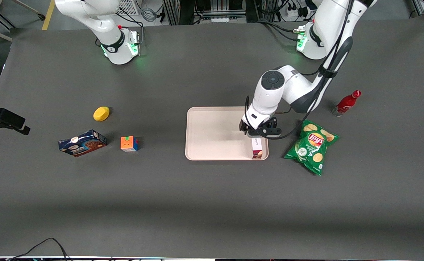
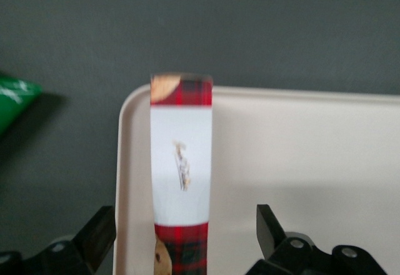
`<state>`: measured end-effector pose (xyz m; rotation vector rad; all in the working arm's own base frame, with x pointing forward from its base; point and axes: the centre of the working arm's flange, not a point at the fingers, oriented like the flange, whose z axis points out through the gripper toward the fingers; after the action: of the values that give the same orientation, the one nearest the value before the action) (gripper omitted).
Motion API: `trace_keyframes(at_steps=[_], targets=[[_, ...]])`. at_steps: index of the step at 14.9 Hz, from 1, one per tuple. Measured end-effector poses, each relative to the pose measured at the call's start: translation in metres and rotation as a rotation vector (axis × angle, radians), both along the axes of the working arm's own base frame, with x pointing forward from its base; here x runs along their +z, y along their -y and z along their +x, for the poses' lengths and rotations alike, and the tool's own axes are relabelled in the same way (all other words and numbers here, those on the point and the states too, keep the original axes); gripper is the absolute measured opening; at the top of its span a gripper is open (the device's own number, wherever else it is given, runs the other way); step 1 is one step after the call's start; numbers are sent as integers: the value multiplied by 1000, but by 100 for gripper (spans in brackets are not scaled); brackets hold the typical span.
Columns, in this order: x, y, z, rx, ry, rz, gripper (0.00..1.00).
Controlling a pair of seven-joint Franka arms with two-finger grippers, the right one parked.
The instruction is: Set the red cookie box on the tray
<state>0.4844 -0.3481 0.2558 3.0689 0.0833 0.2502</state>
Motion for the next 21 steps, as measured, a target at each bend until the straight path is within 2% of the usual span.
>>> trace_keyframes(at_steps=[3,5,8,9,11,15,21], targets=[[56,-6,31,51,70,-5,100],[105,-25,57,76,88,-20,100],[174,-91,94,75,42,-53,100],[196,-119,104,76,31,-49,100],[239,-175,115,80,14,-15,100],[317,-270,105,68,-22,46,100],[388,-343,52,30,-68,82,100]])
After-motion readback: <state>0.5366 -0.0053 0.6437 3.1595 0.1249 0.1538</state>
